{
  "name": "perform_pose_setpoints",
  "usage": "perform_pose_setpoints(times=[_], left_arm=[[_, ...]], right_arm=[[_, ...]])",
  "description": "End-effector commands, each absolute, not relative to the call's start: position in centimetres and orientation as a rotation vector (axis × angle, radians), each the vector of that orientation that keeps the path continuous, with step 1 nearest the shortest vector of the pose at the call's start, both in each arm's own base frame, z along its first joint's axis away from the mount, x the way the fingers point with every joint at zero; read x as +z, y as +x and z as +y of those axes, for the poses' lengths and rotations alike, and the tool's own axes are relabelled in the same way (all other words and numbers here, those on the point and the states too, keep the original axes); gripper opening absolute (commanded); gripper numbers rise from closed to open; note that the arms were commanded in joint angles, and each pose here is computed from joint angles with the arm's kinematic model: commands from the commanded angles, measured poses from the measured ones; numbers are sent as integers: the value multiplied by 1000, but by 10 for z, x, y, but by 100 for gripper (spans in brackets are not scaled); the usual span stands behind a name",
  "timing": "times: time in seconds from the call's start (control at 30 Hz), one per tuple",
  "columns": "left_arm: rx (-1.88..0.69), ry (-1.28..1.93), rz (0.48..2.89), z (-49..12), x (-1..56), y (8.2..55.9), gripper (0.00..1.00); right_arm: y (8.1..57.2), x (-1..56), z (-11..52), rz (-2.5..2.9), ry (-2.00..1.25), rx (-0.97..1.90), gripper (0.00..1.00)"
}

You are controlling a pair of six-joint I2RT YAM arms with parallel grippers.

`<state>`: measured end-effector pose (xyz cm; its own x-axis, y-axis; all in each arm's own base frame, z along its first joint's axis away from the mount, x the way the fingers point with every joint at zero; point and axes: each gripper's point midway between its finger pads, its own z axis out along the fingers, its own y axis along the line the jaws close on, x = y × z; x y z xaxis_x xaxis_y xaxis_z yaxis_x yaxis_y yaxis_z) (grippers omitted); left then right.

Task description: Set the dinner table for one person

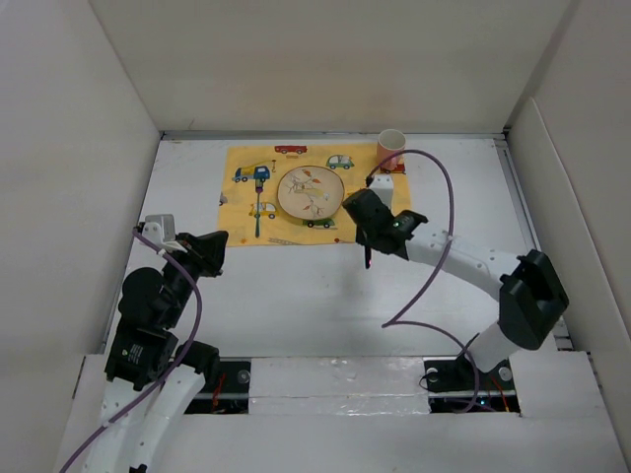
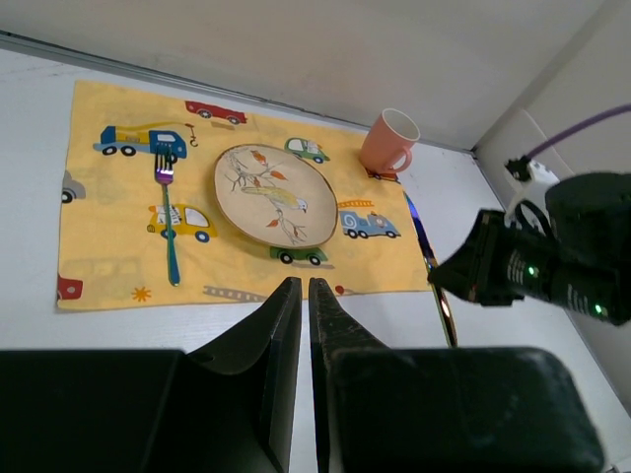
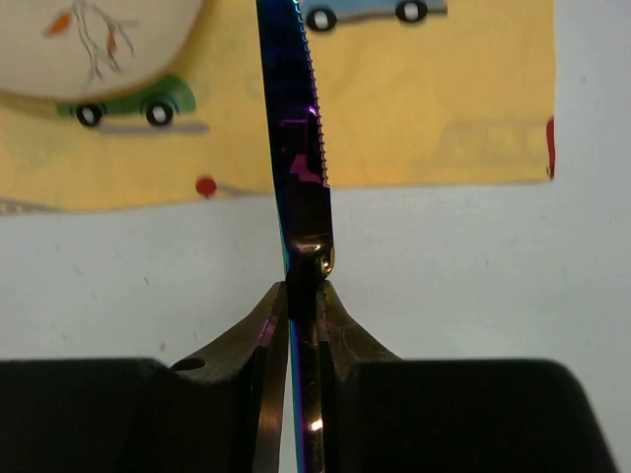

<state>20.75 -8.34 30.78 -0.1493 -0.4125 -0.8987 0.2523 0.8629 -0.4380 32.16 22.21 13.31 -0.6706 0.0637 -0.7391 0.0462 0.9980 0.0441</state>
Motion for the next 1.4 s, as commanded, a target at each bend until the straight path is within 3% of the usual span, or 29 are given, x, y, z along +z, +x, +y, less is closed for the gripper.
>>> perform_pose_setpoints(times=[0.0,0.23,0.47,0.83,1.17,1.3,1.37], left_arm=[[-591,-102,1562,-85,332,206,6],[-585,-104,1576,-85,330,209,6],[-577,-102,1600,-87,324,215,6],[-570,-105,1611,-87,322,219,6],[-572,-103,1611,-88,322,219,6],[-572,-103,1611,-88,321,219,7],[-571,-102,1611,-88,321,219,7]], right_arm=[[379,163,234,2204,41,85,0],[459,156,231,2208,35,47,0],[507,122,221,2278,22,13,0],[543,83,202,2352,45,-10,0],[540,54,201,2411,63,-1,0],[537,51,202,2413,81,18,12],[537,56,203,2403,82,28,25]])
